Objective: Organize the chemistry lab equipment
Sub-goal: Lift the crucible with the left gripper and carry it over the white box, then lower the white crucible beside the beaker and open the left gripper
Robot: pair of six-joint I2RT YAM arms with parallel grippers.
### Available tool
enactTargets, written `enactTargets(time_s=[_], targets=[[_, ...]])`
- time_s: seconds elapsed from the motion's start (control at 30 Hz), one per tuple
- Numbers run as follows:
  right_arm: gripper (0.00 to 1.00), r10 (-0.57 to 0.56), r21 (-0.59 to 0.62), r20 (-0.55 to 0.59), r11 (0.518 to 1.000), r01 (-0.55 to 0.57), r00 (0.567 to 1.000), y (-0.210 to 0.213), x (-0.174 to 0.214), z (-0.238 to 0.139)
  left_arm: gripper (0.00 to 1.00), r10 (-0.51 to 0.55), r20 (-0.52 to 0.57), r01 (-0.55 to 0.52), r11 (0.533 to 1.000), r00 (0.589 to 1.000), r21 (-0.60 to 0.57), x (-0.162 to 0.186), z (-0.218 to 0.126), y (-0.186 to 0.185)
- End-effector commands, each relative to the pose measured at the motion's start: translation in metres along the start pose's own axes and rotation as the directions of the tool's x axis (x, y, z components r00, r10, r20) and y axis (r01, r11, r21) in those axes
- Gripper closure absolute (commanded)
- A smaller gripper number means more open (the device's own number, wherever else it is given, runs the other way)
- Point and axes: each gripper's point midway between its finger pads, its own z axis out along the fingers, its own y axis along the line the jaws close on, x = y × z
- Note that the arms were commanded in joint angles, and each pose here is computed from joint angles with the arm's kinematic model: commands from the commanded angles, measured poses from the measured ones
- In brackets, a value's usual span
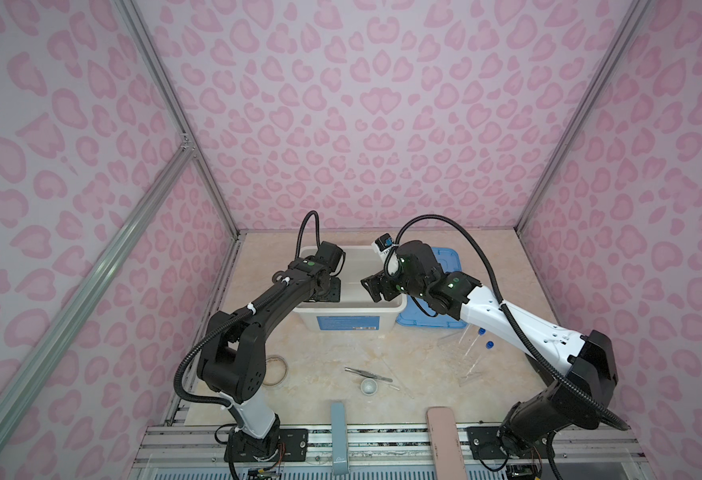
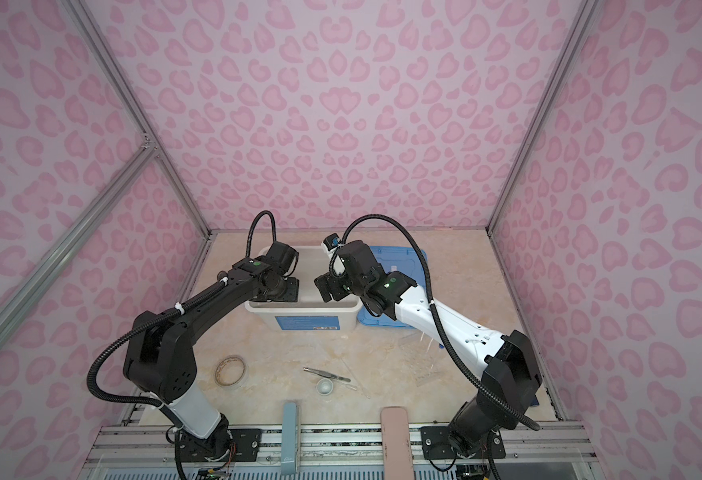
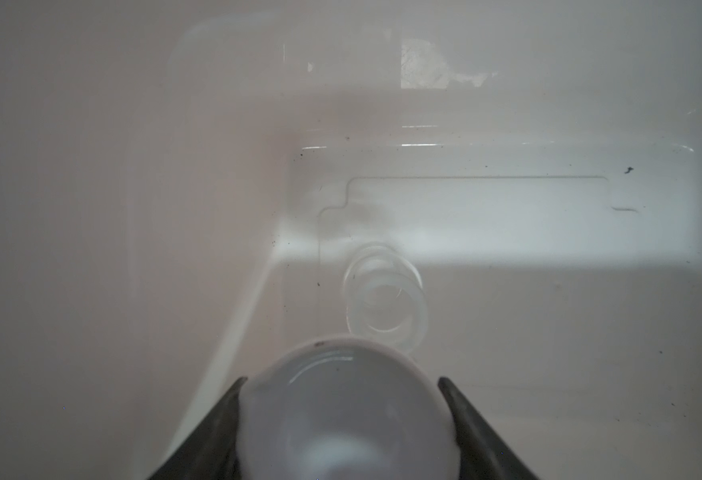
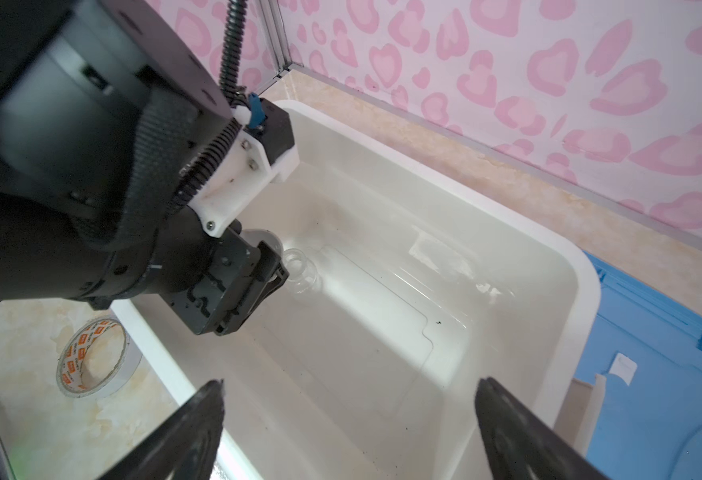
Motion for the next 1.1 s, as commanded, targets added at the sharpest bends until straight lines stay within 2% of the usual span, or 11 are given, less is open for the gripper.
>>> enactTargets(time_s=[0.0, 0.33, 0.63, 0.73, 0.87, 1.07], targets=[[0.05, -0.005, -0.008, -0.005, 1.0, 0.005, 1.0, 0.002, 0.001, 0.003, 0.69, 0.008, -0.028, -0.008, 1.0, 1.0, 0.026, 0.007, 0.013, -0.007], [0.05, 0.001, -0.007, -0.008, 1.0, -0.001, 1.0, 0.002, 0.002, 0.008, 0.69, 0.008, -0.024, -0.008, 1.0, 1.0, 0.0, 0.002, 0.031, -0.007], [0.05, 0.012, -0.011, -0.011, 1.0, -0.013, 1.0, 0.002, 0.007, 0.009, 0.69, 0.005, 0.083, -0.007, 1.0, 0.997, 0.024, -0.024, -0.008, -0.006], [0.05, 0.014, -0.006, -0.015, 1.0, -0.014, 1.0, 0.0, 0.009, 0.008, 0.71, 0.091, 0.089, -0.1, 0.989, 0.992, 0.105, -0.022, -0.01, -0.021], [0.05, 0.016, 0.002, -0.008, 1.0, -0.016, 1.0, -0.001, 0.01, 0.005, 0.72, 0.219, 0.072, -0.226, 0.967, 0.973, 0.114, -0.017, -0.005, -0.024], [0.05, 0.024, 0.001, 0.0, 1.0, -0.024, 1.0, -0.002, 0.012, 0.003, 0.75, 0.283, 0.045, -0.286, 0.954, 0.958, 0.089, -0.013, 0.009, -0.023]])
